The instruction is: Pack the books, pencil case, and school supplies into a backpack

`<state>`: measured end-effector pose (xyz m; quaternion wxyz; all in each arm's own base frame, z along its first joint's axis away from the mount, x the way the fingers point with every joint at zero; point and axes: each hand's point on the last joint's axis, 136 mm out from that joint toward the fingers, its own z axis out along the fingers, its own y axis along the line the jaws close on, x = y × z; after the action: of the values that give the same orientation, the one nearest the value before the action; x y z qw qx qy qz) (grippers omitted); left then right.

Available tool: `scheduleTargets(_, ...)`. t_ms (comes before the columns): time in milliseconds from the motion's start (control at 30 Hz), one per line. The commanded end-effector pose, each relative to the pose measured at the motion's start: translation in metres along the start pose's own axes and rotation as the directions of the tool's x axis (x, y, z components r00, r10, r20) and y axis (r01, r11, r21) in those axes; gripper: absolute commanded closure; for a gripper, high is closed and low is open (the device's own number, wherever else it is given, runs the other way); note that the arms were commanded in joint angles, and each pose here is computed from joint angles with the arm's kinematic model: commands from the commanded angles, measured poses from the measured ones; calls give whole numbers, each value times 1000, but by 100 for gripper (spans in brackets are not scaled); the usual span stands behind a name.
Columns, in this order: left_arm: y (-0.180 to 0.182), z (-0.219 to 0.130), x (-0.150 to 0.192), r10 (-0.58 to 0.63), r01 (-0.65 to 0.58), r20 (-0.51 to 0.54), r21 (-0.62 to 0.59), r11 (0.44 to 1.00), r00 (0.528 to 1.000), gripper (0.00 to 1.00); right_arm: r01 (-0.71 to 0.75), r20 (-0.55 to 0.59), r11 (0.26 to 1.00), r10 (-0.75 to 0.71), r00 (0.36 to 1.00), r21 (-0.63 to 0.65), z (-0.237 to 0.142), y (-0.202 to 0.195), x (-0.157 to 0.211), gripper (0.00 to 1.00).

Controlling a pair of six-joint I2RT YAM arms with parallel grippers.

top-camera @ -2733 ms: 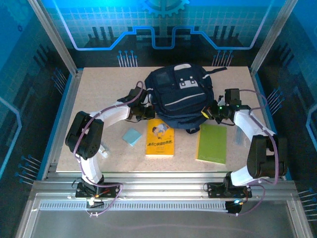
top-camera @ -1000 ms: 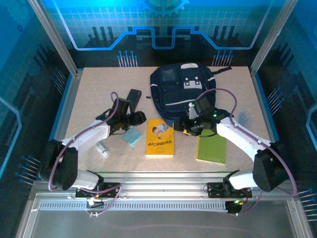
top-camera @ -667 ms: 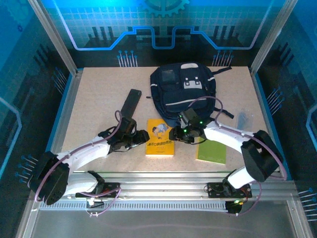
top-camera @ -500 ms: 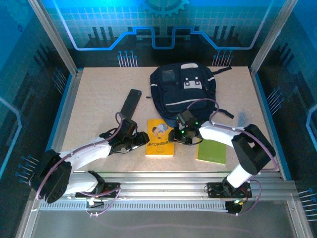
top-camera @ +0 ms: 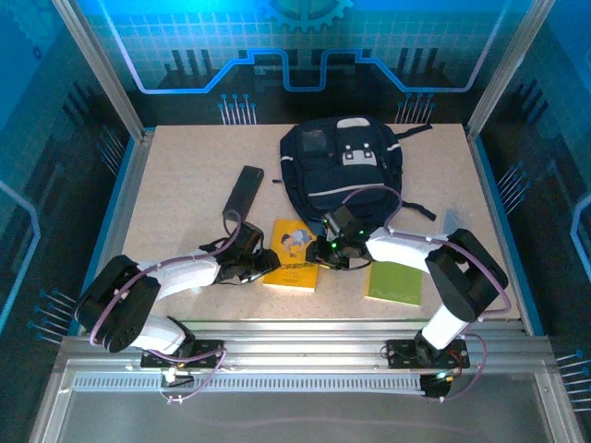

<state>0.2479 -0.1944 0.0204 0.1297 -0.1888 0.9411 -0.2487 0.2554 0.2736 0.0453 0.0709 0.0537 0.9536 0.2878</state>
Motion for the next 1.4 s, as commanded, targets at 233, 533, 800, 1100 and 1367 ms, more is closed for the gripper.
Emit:
scheduleTargets(233,4,5,13,4,-5,-36,-9,1000,999,56,-27,-36,991,22,999,-129,10,30,2,63)
scheduleTargets(533,-1,-3,14,-5,6,-21,10,1000,1000,54,-100,-48,985,94,994,-140,16,25,4,86)
scheduleTargets(800,-10,-43,-13,-33,27,121,58,998,992,31,-52,-45,976,43,998,-212,-8,47,-3,100)
scheduleTargets(1100,1,-57,-49,-181,154,200,140,978,963,23,74,-12,932,-83,996,-354,-51,98,-14,100)
scheduleTargets(1367,-21,-45,-48,-202,157,153,265,951,967,23,-3,-28,881,-11,1000,-473,-59,85,-21,100)
